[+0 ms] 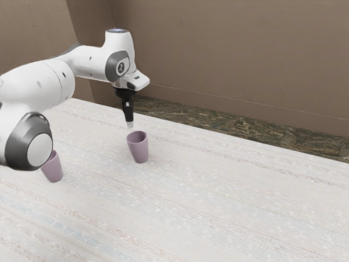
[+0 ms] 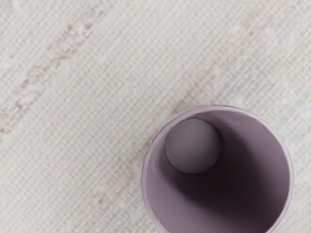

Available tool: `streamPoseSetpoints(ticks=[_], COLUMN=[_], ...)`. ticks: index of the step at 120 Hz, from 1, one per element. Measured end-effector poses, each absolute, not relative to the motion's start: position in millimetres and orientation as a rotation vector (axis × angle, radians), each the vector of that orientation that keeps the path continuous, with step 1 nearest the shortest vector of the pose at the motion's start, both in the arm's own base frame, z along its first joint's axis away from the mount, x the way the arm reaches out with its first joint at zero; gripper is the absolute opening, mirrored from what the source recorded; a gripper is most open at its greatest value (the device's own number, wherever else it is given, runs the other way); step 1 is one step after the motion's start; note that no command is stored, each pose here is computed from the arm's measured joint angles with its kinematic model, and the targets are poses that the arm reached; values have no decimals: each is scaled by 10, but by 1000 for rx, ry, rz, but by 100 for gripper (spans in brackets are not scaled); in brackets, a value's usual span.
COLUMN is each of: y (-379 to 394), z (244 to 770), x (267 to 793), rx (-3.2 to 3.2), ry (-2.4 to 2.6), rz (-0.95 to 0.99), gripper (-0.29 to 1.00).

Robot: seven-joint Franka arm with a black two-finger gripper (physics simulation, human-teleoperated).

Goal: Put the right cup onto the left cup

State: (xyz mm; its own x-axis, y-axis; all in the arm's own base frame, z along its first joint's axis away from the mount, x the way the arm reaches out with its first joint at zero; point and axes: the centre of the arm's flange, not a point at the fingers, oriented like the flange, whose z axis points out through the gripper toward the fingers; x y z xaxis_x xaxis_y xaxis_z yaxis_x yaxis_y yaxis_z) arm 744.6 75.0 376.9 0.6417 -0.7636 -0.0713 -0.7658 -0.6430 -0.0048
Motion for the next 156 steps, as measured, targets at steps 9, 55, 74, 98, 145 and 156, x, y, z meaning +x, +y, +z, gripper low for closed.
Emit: streamPoseSetpoints(ticks=[9,55,74,98,145,156], y=[743,677,672,684,925,1133], z=[3601,3134,3126,3178,4103,4400], x=[7514,7658,7642,7577,7049,6878], rx=[-2813,-2791,-2800,-2801,-2829,-2848], ry=[1338,1434,1448,1453,1381,1325], rz=[87,31,14,17,-63,-84], gripper=[70,18,2,-5,-8,-8])
